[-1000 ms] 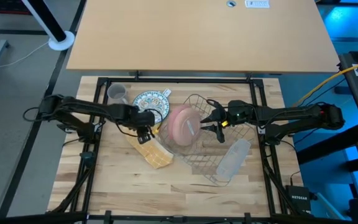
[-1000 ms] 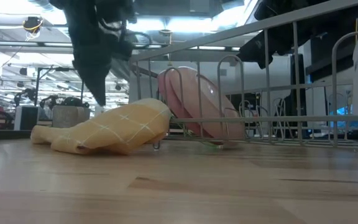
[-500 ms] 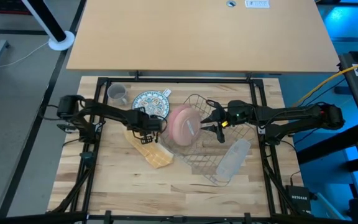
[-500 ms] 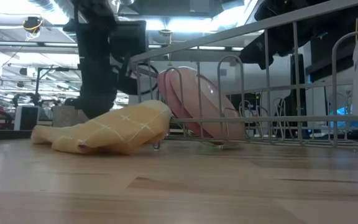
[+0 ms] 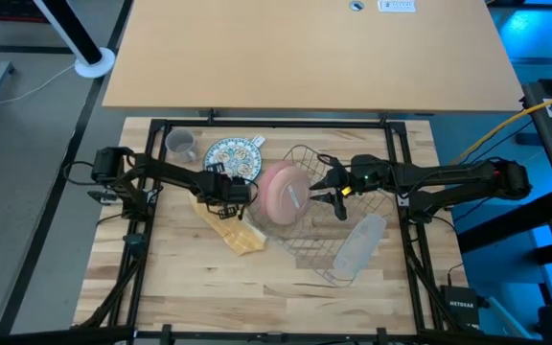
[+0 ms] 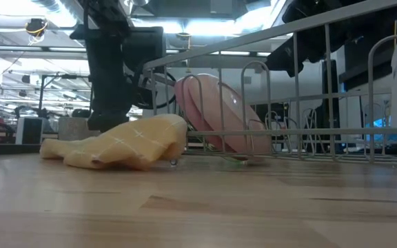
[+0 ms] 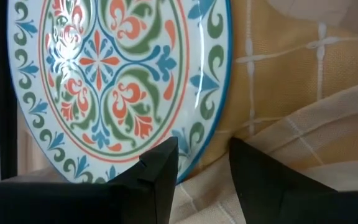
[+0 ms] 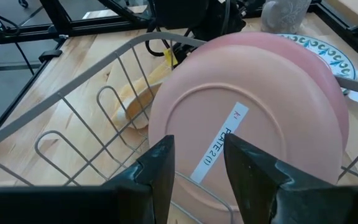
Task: Sort dishes
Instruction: Put the orange patterned white plate into the dish rack
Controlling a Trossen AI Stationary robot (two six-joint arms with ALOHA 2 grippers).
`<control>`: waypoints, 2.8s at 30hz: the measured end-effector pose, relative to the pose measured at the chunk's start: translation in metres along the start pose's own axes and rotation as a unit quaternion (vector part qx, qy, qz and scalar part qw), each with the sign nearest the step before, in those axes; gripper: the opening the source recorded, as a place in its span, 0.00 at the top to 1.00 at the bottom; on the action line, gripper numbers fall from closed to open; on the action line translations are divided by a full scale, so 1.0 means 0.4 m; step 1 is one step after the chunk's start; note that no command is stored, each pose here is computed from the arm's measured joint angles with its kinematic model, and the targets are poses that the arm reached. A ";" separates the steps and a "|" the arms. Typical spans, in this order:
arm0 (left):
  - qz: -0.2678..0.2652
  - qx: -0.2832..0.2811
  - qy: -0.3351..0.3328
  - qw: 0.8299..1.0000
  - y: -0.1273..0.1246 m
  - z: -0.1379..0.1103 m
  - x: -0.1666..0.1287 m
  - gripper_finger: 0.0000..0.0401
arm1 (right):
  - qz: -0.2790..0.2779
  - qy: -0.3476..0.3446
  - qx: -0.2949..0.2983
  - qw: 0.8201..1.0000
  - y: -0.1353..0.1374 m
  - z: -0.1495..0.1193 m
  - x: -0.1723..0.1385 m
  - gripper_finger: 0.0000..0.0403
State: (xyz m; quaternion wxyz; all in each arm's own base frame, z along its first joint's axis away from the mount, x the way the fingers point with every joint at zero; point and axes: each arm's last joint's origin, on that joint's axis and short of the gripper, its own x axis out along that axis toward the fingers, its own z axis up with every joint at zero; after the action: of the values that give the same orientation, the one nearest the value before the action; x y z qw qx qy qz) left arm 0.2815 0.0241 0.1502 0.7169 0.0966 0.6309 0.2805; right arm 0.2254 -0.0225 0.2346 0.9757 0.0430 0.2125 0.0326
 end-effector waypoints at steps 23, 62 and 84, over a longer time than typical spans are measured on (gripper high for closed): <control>0.038 -0.021 -0.025 0.999 -0.026 0.004 -0.042 0.66 | 0.000 0.000 -0.001 1.000 0.000 0.000 0.000 0.65; 0.001 -0.035 -0.041 0.999 -0.011 0.013 0.001 0.66 | 0.000 -0.015 -0.004 1.000 0.007 0.013 -0.036 0.65; 0.061 -0.021 -0.077 0.995 -0.030 0.024 -0.036 0.66 | 0.000 -0.024 -0.005 1.000 0.013 0.019 -0.064 0.65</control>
State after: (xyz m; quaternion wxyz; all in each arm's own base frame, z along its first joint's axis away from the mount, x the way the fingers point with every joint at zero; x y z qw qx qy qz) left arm 0.2934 0.0087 0.1583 0.7466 0.1410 0.5612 0.3283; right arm 0.2052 -0.0201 0.2525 0.9807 0.0388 0.1890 0.0324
